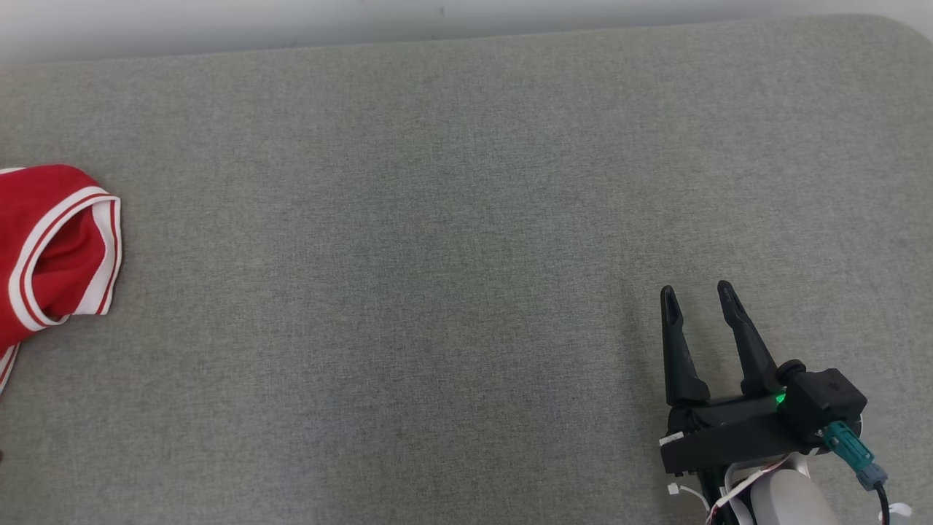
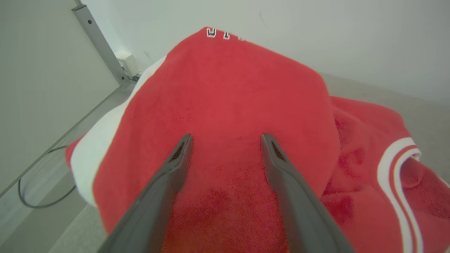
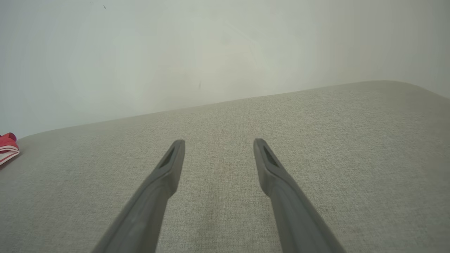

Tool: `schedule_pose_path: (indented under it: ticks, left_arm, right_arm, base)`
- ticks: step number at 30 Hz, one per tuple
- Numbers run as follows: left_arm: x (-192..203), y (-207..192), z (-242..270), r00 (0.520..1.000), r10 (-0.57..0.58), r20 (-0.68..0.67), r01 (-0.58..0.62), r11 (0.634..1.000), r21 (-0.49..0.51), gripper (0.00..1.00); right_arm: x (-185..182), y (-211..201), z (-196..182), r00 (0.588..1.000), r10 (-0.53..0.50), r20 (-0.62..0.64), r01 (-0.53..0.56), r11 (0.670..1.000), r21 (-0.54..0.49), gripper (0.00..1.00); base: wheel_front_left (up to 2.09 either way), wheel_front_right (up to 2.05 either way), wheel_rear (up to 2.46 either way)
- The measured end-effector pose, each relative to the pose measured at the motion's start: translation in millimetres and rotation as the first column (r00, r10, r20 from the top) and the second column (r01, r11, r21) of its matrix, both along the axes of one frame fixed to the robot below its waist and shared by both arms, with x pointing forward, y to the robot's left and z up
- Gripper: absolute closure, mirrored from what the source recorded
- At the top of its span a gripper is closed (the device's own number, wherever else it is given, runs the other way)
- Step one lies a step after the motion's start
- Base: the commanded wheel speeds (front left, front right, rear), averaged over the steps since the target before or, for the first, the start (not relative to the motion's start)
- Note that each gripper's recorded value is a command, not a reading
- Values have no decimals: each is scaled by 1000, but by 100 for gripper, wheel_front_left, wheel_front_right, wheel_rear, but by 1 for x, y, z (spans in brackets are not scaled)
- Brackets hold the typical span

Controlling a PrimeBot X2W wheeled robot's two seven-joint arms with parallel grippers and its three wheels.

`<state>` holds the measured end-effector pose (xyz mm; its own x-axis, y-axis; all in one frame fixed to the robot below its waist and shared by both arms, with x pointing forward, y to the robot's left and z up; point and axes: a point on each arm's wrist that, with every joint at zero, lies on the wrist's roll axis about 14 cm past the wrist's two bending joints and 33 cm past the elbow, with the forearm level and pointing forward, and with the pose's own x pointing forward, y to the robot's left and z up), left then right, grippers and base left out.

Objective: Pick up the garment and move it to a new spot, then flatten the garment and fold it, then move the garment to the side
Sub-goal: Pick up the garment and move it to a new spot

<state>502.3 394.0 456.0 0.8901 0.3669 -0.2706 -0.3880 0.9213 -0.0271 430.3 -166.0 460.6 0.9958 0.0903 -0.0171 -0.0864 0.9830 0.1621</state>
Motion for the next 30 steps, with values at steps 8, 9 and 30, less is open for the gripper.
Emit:
schedule_pose_path:
  ticks: [8,9,30]
  left_arm:
    - [-20,-2,-44,979,22,-205,-48,991,-121,0]
    - [-22,-3,-48,975,19,-223,-48,991,-125,0]
    - [10,13,86,976,-15,218,-5,996,92,100]
  right_arm:
    - [-2,-4,2,1000,-12,4,12,1000,-3,0]
    - [-2,-4,2,1000,-12,4,12,1000,-4,0]
    - [-10,2,12,1000,5,26,-5,1000,-10,0]
  base:
    - [0,0,0]
    - [0,0,0]
    - [0,0,0]
